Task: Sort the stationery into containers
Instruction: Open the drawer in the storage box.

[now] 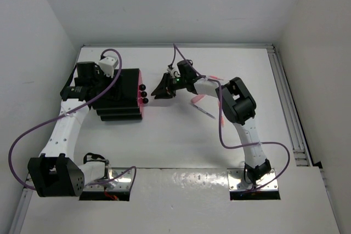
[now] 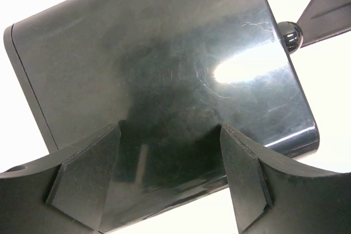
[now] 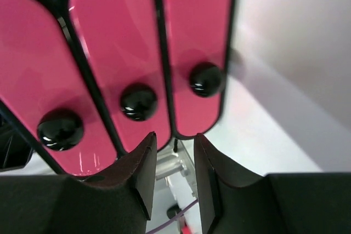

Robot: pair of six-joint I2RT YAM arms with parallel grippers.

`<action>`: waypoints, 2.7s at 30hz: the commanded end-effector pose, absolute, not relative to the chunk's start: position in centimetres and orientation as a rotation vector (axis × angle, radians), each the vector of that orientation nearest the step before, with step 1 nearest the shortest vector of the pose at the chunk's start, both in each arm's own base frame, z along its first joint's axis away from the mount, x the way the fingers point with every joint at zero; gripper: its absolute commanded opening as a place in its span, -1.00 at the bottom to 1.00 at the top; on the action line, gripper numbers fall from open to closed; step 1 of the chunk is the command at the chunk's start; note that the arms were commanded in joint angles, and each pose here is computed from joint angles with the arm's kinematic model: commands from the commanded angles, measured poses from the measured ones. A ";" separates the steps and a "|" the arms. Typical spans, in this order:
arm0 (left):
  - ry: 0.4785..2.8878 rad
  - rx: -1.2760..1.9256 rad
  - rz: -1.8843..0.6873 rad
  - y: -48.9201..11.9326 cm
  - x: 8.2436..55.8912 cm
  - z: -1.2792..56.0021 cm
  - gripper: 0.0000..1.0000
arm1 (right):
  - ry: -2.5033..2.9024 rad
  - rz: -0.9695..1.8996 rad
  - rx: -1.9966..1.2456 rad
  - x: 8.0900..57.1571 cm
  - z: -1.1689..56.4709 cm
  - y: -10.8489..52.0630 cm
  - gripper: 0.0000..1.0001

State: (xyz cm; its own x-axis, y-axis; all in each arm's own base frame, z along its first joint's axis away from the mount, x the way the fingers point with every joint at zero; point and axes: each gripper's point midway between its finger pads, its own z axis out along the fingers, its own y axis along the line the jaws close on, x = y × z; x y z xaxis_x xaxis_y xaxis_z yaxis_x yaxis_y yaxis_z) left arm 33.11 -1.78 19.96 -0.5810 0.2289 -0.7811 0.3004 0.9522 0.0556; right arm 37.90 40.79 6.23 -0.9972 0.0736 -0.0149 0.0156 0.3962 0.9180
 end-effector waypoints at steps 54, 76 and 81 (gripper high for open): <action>2.303 0.332 -0.136 -1.6 33.1 18.2 0.60 | 2.410 1.789 0.025 38.8 9.6 39.9 -1.00; 2.304 0.341 -0.147 -1.8 33.4 18.0 0.60 | 2.489 1.731 0.132 38.1 7.9 35.3 -0.04; 2.297 0.344 -0.146 -1.8 33.7 18.2 0.60 | 2.487 1.727 0.121 38.3 8.5 35.4 0.33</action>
State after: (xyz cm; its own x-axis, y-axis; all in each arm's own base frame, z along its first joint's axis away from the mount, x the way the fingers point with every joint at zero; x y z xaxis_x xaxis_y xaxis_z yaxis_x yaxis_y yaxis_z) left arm 34.68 -2.05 19.91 -0.5810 0.2034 -0.7881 0.2961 0.9547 0.0281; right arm 37.27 34.83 5.52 -0.9889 0.1423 0.0424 0.0936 0.3761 0.9218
